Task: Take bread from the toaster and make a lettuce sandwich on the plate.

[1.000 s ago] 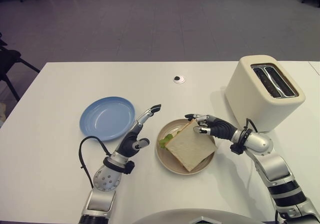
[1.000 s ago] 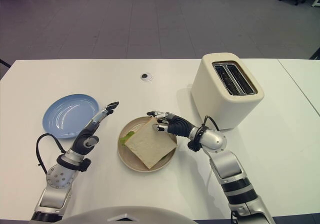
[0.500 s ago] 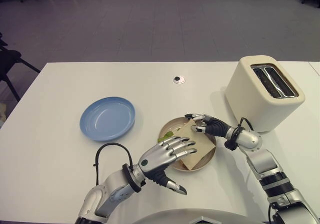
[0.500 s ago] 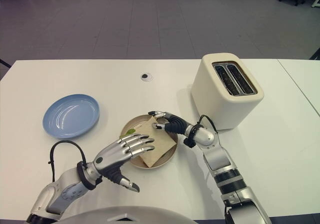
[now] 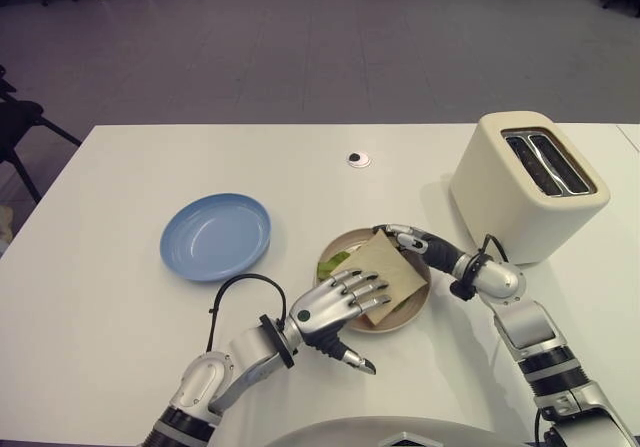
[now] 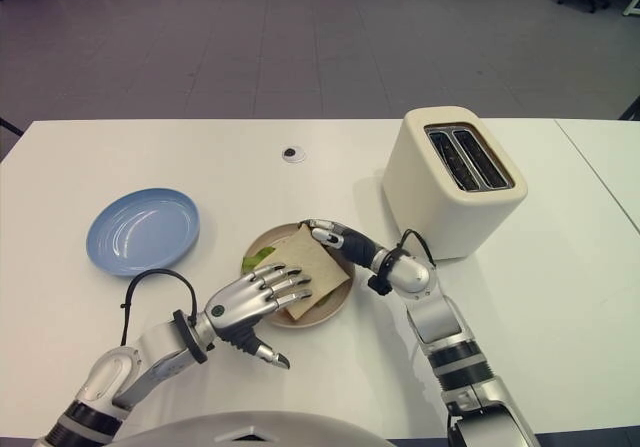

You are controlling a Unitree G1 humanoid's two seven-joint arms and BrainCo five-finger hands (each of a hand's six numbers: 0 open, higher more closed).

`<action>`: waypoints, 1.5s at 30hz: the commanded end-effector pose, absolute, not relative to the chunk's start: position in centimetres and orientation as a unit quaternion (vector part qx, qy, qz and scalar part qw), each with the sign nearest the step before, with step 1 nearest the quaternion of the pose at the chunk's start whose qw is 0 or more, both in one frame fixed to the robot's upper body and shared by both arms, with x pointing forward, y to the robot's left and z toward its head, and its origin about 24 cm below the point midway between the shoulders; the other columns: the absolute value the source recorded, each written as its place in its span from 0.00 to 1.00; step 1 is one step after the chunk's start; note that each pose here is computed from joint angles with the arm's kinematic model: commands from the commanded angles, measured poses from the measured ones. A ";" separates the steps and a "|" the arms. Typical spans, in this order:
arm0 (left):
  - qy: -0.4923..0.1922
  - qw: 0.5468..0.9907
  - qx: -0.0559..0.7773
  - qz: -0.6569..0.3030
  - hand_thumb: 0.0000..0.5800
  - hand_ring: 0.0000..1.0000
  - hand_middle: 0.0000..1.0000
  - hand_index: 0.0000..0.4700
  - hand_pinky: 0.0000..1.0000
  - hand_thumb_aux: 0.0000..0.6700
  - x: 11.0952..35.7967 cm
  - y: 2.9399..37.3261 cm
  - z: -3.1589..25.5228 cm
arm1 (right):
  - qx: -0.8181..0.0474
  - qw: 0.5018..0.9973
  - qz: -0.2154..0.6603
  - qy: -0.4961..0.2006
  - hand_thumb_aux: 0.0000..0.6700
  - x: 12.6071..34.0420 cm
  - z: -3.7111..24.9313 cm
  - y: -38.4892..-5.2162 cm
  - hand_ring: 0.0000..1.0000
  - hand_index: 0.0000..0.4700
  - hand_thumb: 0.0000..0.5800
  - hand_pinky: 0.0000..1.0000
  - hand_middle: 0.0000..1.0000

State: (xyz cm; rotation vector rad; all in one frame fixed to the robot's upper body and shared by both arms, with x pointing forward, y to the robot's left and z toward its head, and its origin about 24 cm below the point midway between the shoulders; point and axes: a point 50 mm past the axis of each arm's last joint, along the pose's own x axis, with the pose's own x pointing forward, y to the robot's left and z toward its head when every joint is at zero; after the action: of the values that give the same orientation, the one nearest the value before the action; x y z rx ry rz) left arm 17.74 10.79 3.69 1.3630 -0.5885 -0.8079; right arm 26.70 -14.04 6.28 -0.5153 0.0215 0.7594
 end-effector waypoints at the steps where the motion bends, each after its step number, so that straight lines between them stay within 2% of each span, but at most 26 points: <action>1: -0.182 0.662 0.609 -0.396 0.00 0.00 0.00 0.00 0.00 0.00 17.2 12.1 1.3 | -0.242 0.914 0.309 -0.105 0.00 27.0 10.6 -15.3 0.00 0.00 0.00 0.00 0.00; 5: -0.172 0.686 0.588 -0.393 0.00 0.00 0.00 0.00 0.00 0.00 17.3 12.3 1.4 | -0.242 0.911 0.281 -0.179 0.00 25.9 13.1 -16.5 0.00 0.00 0.00 0.00 0.00; 8: -0.176 0.695 0.584 -0.381 0.00 0.00 0.00 0.00 0.00 0.00 17.7 12.6 1.8 | -0.243 0.906 0.280 -0.204 0.00 25.0 13.8 -17.0 0.00 0.00 0.00 0.00 0.00; 12: -0.297 0.693 0.591 -0.286 0.00 0.00 0.00 0.00 0.00 0.00 18.8 12.4 6.2 | -0.299 0.864 0.348 -0.209 0.00 22.5 13.1 -17.2 0.00 0.00 0.00 0.00 0.00; 15: -0.395 0.722 0.521 -0.228 0.00 0.00 0.00 0.00 0.00 0.00 18.0 12.0 9.8 | -0.343 0.844 0.364 -0.194 0.00 21.2 12.6 -18.5 0.00 0.00 0.00 0.00 0.00; 17: -0.413 0.749 0.474 -0.207 0.00 0.00 0.00 0.00 0.00 0.00 17.3 12.5 11.0 | -0.371 0.831 0.374 -0.178 0.00 20.7 12.2 -19.3 0.00 0.00 0.00 0.00 0.00; 19: -0.395 0.760 0.467 -0.218 0.00 0.00 0.00 0.00 0.00 0.00 16.8 13.4 11.1 | -0.398 0.811 0.398 -0.161 0.00 19.8 11.8 -19.6 0.00 0.00 0.00 0.00 0.00; 20: -0.367 0.757 0.483 -0.242 0.48 0.00 0.00 0.28 0.00 0.28 16.3 14.2 10.6 | -0.408 0.797 0.418 -0.151 0.00 19.1 11.6 -19.6 0.00 0.00 0.00 0.00 0.00; 21: -0.337 0.750 0.502 -0.267 0.92 0.00 0.00 0.71 0.00 0.71 15.8 14.9 10.0 | -0.415 0.785 0.439 -0.139 0.00 18.5 11.2 -19.6 0.23 0.00 0.00 0.23 0.23; 22: -0.292 0.738 0.525 -0.307 1.00 0.87 0.87 1.00 0.87 1.00 15.1 15.7 9.1 | -0.423 0.767 0.467 -0.121 0.60 17.8 10.6 -19.4 0.82 0.60 0.84 0.82 0.82; 23: -0.240 0.720 0.548 -0.351 1.00 1.00 1.00 1.00 1.00 1.00 14.2 16.7 8.1 | -0.441 0.742 0.496 -0.096 0.91 17.0 9.5 -19.2 1.00 0.91 0.99 1.00 1.00; 24: -0.190 0.705 0.562 -0.390 1.00 1.00 1.00 1.00 1.00 1.00 13.3 17.7 7.2 | -0.457 0.718 0.520 -0.071 0.99 16.2 8.3 -19.0 1.00 0.99 1.00 1.00 1.00; 26: -0.116 0.684 0.568 -0.443 1.00 1.00 1.00 1.00 1.00 1.00 12.2 18.8 6.1 | -0.471 0.695 0.541 -0.048 0.95 15.4 6.6 -18.3 1.00 0.95 1.00 1.00 1.00; 27: -0.090 0.675 0.567 -0.463 1.00 1.00 1.00 1.00 1.00 1.00 11.9 18.9 5.7 | -0.480 0.686 0.545 -0.041 1.00 15.3 5.9 -18.0 1.00 1.00 1.00 1.00 1.00; 30: -0.035 0.656 0.560 -0.504 1.00 1.00 1.00 1.00 1.00 1.00 11.5 18.7 3.8 | -0.510 0.660 0.551 -0.023 1.00 14.7 3.7 -17.0 1.00 1.00 1.00 1.00 1.00; 32: -0.017 0.647 0.570 -0.506 1.00 1.00 1.00 1.00 1.00 1.00 12.5 18.1 2.2 | -0.522 0.649 0.553 -0.018 1.00 14.5 2.5 -15.8 1.00 1.00 1.00 1.00 1.00; 34: -0.015 0.643 0.584 -0.495 1.00 1.00 1.00 1.00 1.00 1.00 14.5 17.3 0.8 | -0.532 0.653 0.539 -0.005 1.00 14.9 1.2 -14.8 1.00 1.00 1.00 1.00 1.00; 38: -0.047 0.652 0.615 -0.440 1.00 1.00 1.00 1.00 1.00 1.00 20.2 15.0 -0.3 | -0.536 0.700 0.471 0.035 1.00 18.3 -1.9 -13.8 1.00 1.00 1.00 1.00 1.00; 42: -0.090 0.675 0.638 -0.360 1.00 1.00 1.00 1.00 1.00 1.00 25.2 14.1 0.6 | -0.540 0.749 0.382 0.023 1.00 23.5 -1.7 -13.9 1.00 1.00 1.00 1.00 1.00; 45: -0.113 0.684 0.640 -0.332 1.00 1.00 1.00 1.00 1.00 1.00 27.3 13.4 0.7 | -0.537 0.769 0.348 0.005 1.00 25.8 -1.4 -13.8 1.00 1.00 1.00 1.00 1.00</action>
State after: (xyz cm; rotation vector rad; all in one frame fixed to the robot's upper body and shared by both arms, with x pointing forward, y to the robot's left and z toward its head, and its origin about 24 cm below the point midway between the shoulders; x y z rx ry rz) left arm 25.87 13.02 1.87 1.3630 -0.3150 -0.7666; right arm 25.41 -12.19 1.49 -1.1122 -0.1651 0.7656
